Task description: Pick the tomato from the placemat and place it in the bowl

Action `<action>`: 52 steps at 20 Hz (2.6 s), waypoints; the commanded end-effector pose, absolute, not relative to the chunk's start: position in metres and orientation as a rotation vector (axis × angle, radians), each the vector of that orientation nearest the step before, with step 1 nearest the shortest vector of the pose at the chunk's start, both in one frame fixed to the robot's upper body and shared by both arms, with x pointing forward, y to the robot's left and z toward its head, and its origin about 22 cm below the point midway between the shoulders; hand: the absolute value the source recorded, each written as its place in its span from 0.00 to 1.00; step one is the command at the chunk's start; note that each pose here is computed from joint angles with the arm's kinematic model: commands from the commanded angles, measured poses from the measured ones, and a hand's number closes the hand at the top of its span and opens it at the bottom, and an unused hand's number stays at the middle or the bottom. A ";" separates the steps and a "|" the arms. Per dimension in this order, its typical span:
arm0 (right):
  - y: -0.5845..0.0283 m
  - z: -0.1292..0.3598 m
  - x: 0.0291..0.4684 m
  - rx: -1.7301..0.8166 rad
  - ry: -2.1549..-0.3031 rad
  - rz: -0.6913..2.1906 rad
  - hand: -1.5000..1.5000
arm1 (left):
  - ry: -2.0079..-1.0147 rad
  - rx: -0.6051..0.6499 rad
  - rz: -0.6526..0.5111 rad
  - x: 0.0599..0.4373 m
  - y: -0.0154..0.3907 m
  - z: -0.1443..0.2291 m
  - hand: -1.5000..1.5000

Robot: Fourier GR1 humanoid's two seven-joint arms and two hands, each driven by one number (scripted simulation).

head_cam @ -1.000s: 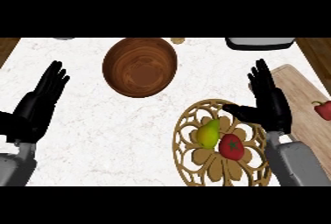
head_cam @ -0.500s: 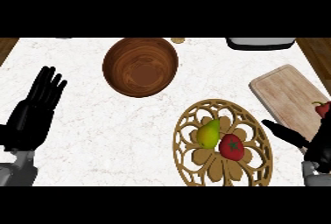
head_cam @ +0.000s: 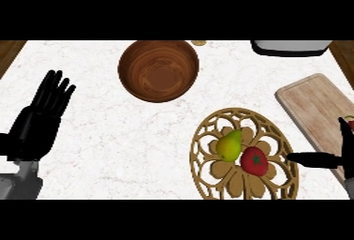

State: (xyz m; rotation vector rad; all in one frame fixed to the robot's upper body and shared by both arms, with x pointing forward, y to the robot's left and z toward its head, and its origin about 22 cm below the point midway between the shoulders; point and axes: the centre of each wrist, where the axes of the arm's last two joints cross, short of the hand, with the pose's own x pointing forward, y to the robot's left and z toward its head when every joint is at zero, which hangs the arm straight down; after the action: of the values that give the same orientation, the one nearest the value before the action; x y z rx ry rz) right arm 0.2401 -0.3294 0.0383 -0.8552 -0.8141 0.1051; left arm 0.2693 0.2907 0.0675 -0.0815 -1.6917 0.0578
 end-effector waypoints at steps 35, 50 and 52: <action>-0.222 0.107 0.253 -0.626 -0.476 0.396 0.00 | -1.670 -0.088 0.054 0.261 0.305 0.051 0.50; -0.222 0.071 0.261 -0.583 -0.403 0.433 0.00 | -1.682 -0.097 0.080 0.264 0.297 0.046 0.50; -0.225 0.063 0.259 -0.589 -0.392 0.432 0.00 | -1.690 -0.082 0.071 0.283 0.291 0.064 0.50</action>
State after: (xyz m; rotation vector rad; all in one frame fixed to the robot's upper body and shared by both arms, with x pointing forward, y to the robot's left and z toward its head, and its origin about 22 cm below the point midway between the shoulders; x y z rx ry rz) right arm 0.2559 -0.2229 0.0633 -0.5612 -0.5688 0.5023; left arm 0.2712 0.2960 0.0564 -0.0882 -1.6873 0.0638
